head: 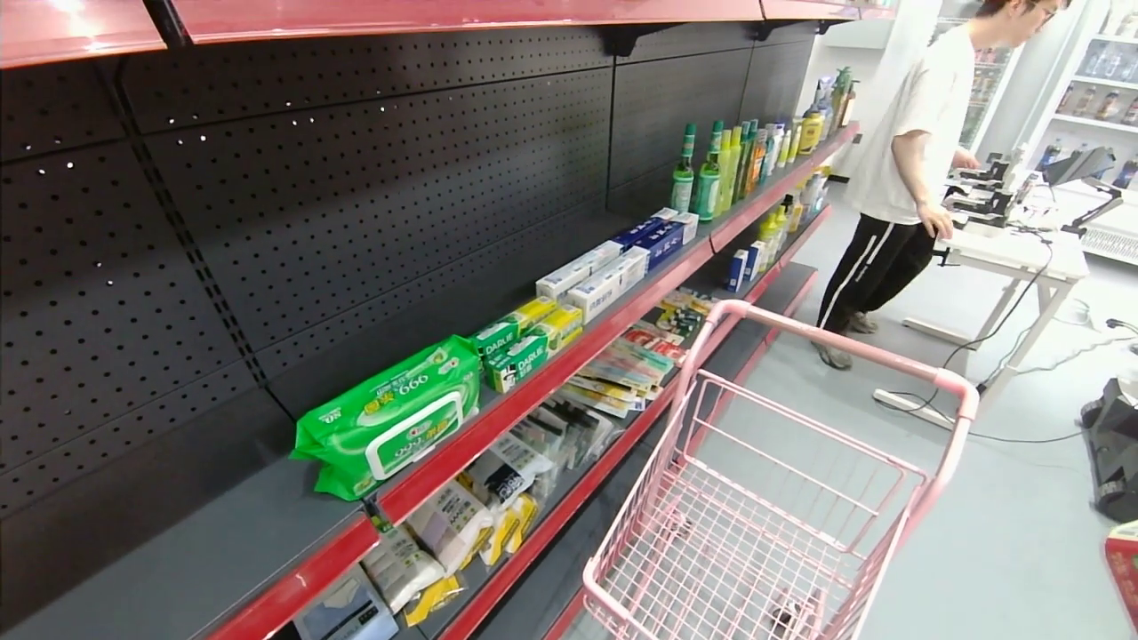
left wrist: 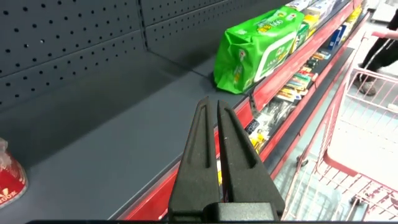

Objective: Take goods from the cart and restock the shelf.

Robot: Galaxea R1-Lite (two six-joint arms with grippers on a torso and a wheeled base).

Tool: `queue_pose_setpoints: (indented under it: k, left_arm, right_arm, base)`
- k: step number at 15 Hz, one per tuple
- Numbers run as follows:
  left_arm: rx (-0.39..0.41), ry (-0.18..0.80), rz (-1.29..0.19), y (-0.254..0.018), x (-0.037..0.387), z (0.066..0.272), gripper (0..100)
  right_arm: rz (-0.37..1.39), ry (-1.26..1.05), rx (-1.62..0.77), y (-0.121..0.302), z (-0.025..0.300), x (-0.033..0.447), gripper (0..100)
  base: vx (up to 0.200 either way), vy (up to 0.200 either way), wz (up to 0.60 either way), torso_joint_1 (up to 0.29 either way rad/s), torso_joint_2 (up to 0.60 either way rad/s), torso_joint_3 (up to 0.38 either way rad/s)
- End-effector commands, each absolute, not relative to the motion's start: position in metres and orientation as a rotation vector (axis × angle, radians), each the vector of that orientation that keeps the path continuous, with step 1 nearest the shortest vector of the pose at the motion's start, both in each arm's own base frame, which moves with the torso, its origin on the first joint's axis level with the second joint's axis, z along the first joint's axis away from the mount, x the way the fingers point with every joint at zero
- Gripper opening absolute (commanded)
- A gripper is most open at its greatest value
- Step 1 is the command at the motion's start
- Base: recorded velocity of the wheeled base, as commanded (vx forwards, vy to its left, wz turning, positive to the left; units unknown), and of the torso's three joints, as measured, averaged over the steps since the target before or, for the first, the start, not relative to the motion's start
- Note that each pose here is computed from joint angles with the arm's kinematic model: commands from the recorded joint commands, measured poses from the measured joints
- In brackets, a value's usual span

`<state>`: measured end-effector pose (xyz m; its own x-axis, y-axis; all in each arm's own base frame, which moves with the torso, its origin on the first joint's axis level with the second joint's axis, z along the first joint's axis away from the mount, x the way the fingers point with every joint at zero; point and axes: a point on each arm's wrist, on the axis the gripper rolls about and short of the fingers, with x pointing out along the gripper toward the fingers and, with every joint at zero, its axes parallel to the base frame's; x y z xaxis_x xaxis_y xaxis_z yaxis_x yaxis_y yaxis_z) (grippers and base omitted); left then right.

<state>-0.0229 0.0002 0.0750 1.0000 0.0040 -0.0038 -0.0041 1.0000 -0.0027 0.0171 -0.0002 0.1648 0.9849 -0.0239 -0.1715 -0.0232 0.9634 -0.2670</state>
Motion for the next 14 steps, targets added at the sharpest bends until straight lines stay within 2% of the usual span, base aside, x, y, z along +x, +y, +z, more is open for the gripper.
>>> queue_pose_setpoints:
  k: [1, 14]
  left_arm:
    - [-0.003, 0.005, 0.005, 0.0002, -0.0228, 0.075, 0]
    - [-0.003, 0.005, 0.005, 0.0002, -0.0228, 0.075, 0]
  right_arm:
    - [0.003, 0.183, -0.271, -0.0002, 0.1643, 0.0183, 0]
    - [0.01, 0.182, -0.288, -0.0001, 0.1639, 0.0181, 0]
  base:
    - [0.0, 0.0, 0.6, 0.007, 0.0, -0.002]
    - [0.0, 0.0, 0.6, 0.004, 0.0, 0.002]
